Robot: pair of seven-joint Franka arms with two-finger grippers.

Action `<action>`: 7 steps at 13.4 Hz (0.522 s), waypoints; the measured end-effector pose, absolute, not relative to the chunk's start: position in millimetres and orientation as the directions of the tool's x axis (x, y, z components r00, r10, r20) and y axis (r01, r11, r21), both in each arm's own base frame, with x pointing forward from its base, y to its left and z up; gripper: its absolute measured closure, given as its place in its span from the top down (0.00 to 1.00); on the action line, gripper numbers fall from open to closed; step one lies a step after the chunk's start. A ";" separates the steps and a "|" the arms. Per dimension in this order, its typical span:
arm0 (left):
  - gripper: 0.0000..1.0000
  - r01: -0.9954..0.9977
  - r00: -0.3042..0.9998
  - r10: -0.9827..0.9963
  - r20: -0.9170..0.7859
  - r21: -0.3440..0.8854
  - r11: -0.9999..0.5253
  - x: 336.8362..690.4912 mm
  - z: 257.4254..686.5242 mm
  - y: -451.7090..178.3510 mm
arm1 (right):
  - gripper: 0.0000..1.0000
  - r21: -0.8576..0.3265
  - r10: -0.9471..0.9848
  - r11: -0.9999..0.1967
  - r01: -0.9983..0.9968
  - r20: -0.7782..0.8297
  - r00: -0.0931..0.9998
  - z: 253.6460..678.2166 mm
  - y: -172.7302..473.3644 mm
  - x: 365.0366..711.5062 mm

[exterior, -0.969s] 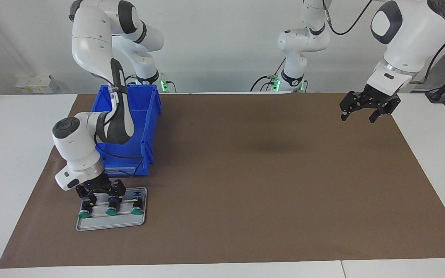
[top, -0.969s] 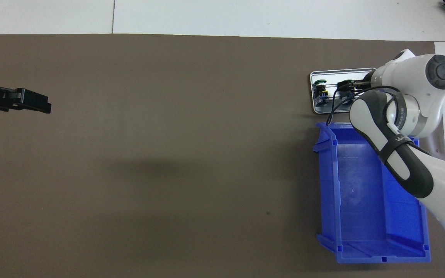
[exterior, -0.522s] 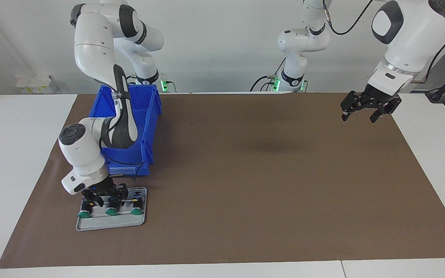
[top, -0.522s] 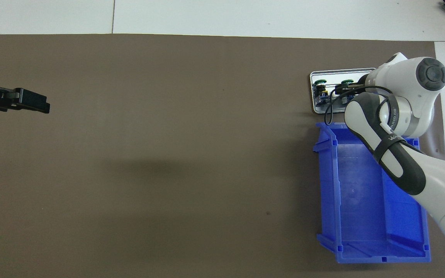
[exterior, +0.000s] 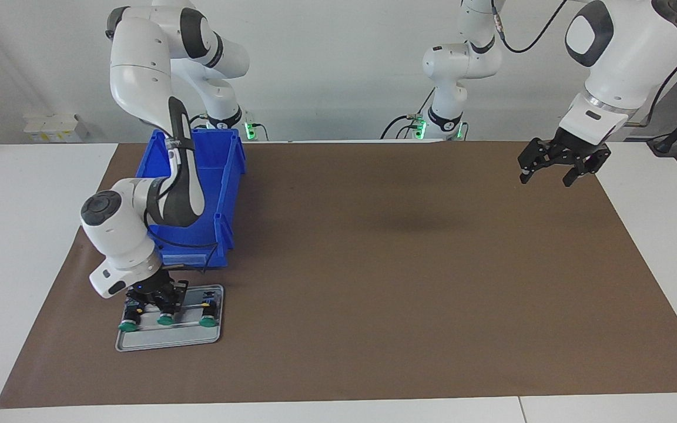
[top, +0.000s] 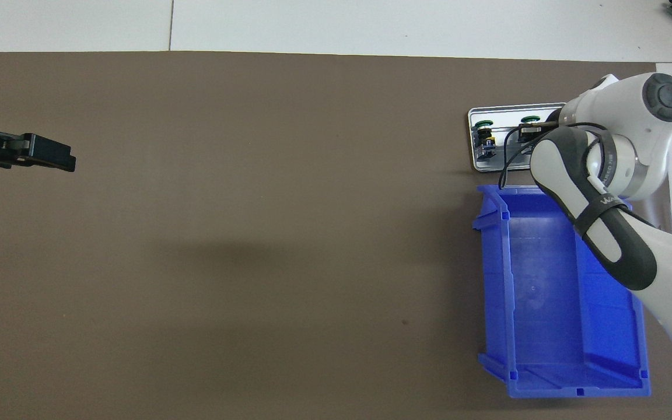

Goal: Place and press button with both arms
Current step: 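Grasp one green button from the tray with the right gripper, then carry the green button to the table middle with the right gripper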

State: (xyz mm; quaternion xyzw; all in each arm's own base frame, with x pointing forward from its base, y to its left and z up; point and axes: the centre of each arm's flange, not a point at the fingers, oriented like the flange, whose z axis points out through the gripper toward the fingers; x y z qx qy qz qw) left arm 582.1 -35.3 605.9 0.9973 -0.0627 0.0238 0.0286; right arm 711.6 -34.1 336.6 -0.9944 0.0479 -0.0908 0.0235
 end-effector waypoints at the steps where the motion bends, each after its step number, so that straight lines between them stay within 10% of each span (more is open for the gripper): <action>1: 1.00 -0.127 0.991 -0.124 0.051 0.054 -0.990 582.0 605.7 -35.6 | 0.33 -0.071 -0.166 -0.985 -0.155 0.186 0.968 356.9 -32.8 717.6; 7: 1.00 -0.131 0.991 -0.128 0.048 0.054 -0.990 581.3 604.8 -37.5 | 0.33 -0.157 -0.670 -0.740 -0.654 0.094 0.736 454.8 42.3 716.7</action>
